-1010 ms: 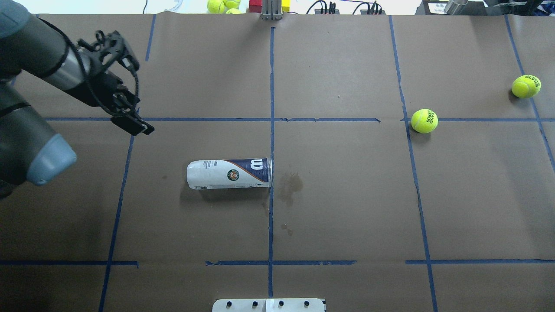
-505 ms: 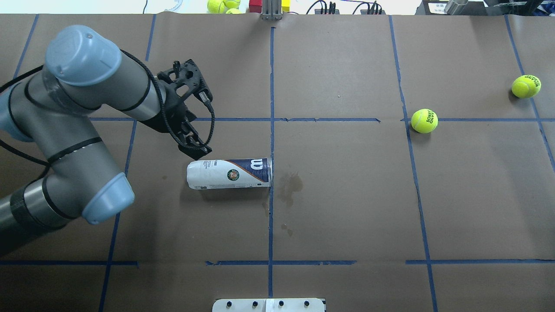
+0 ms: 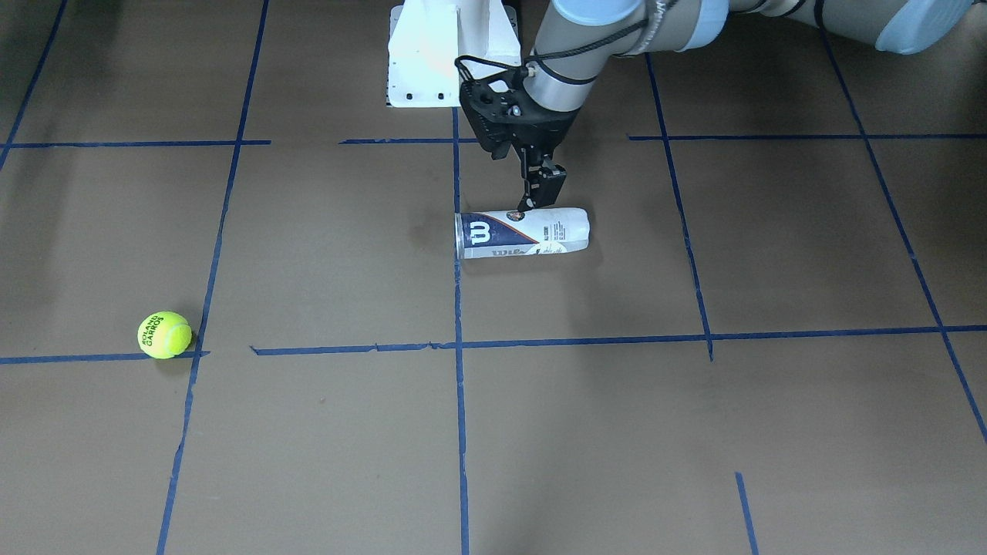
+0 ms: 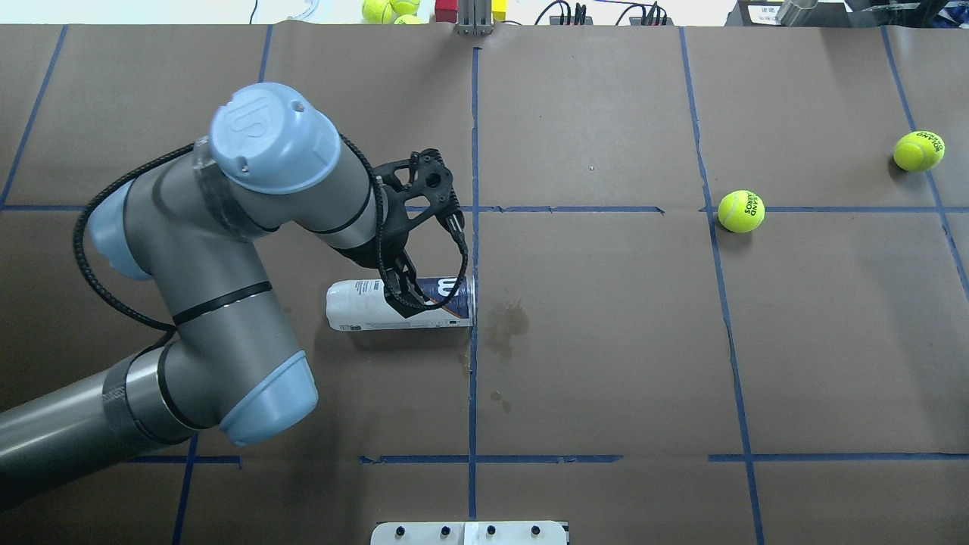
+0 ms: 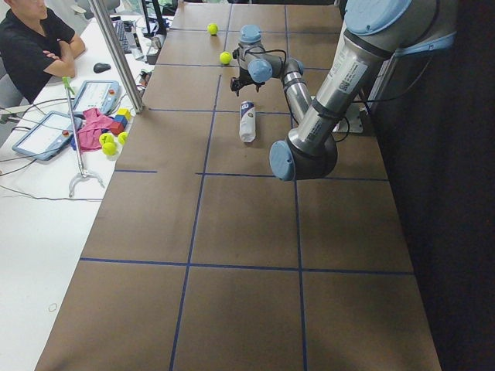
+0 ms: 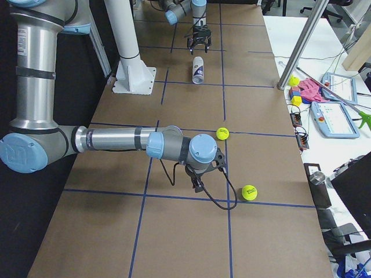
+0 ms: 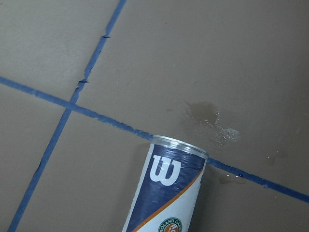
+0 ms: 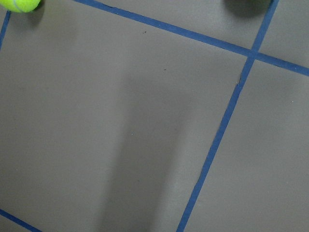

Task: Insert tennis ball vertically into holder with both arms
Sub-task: 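Reach the left gripper down over the lying Wilson can and grasp it, then lift the can with the left gripper and tilt it upright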

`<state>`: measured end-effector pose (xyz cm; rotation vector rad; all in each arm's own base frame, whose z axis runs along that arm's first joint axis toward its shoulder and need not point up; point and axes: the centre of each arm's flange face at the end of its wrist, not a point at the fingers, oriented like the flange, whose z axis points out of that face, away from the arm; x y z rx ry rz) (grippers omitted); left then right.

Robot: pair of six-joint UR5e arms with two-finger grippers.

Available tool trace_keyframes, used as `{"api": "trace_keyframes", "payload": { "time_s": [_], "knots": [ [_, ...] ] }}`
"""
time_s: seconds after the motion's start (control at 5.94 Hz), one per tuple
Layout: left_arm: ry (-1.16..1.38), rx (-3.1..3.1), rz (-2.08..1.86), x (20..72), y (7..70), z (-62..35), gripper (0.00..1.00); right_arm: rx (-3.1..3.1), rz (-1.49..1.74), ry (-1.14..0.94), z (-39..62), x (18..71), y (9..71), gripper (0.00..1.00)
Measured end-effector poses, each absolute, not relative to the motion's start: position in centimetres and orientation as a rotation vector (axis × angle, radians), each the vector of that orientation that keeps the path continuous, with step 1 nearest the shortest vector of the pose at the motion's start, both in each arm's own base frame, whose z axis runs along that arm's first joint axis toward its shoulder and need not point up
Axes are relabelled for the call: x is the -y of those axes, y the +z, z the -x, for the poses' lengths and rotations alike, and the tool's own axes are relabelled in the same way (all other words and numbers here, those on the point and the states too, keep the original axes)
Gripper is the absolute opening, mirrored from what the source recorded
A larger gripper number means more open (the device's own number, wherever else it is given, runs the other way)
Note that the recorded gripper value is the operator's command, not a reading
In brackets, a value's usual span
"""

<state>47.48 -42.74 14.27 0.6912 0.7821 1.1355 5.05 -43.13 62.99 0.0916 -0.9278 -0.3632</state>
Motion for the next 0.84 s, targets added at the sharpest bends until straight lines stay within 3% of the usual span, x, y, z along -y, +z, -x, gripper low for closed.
{"api": "trace_keyframes", "payload": {
  "time_s": [0.84],
  "knots": [
    [1.260, -0.443, -0.686, 42.9, 11.9, -57.1, 1.00, 0.926, -0.103, -0.368, -5.1, 42.3, 62.4, 1.00]
  ]
}}
